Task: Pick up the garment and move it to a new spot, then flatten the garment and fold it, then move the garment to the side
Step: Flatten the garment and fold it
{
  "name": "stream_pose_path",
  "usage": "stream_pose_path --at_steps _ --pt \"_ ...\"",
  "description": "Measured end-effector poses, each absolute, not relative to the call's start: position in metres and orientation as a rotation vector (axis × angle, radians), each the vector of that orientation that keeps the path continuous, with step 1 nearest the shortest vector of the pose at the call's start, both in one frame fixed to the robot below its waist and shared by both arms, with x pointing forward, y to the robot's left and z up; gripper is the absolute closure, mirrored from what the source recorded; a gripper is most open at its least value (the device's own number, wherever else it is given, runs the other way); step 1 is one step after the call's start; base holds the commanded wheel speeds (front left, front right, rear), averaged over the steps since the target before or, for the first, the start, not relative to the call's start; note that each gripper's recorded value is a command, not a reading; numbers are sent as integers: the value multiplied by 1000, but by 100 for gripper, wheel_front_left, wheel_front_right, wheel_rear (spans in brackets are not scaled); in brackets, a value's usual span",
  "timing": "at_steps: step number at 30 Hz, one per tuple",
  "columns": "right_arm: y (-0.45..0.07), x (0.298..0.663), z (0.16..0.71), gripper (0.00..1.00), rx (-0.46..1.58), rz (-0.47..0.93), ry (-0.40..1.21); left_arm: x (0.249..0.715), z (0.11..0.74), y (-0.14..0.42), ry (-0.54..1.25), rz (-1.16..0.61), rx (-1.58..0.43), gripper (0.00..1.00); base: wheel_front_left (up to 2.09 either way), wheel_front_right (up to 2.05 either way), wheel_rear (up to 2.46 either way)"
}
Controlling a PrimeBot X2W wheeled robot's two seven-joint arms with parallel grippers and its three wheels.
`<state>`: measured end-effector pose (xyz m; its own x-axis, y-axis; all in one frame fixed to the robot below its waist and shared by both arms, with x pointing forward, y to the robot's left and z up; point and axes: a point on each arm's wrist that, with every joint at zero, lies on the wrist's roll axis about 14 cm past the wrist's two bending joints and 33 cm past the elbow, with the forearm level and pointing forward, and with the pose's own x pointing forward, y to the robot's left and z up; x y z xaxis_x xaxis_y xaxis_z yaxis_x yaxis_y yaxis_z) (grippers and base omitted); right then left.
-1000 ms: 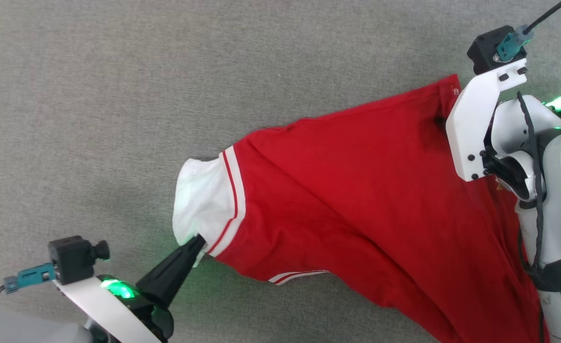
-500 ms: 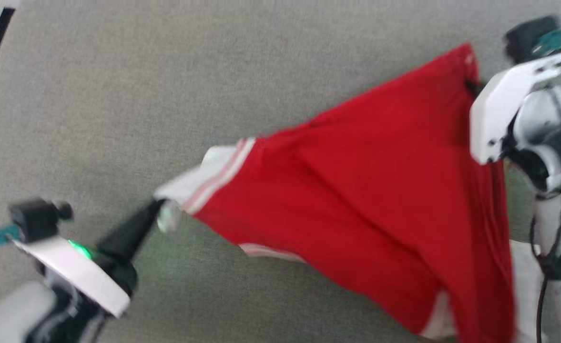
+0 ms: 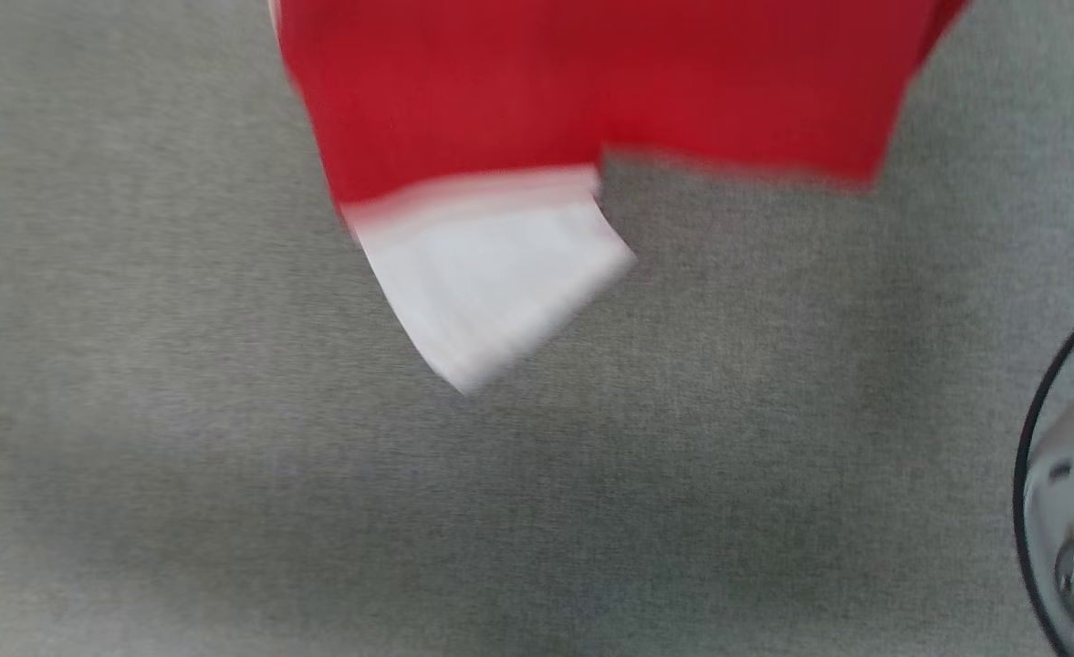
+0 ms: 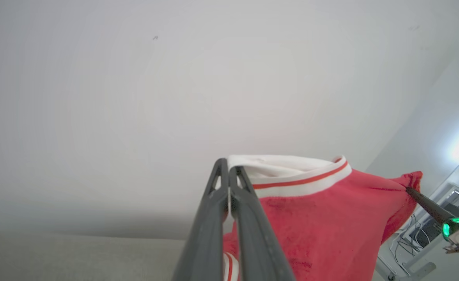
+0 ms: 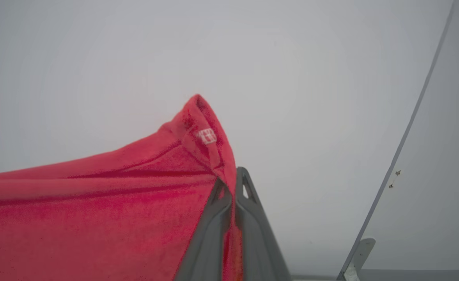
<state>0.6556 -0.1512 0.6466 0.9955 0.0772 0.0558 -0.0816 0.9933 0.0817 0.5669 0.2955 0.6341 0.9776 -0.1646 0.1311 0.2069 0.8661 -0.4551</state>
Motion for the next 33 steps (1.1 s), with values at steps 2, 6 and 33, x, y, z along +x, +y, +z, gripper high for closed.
stream_pose_path --at_steps 2,6,33 --pt "-161 666 667 100 111 49 -129 589 656 301 -159 -186 -505 100 0 0 0" --pt "-180 681 696 100 140 -1 -252 624 697 305 -291 -181 -543 100 0 0 0" --pt "-171 564 430 100 136 60 390 481 447 230 328 -227 -607 100 0 0 0"
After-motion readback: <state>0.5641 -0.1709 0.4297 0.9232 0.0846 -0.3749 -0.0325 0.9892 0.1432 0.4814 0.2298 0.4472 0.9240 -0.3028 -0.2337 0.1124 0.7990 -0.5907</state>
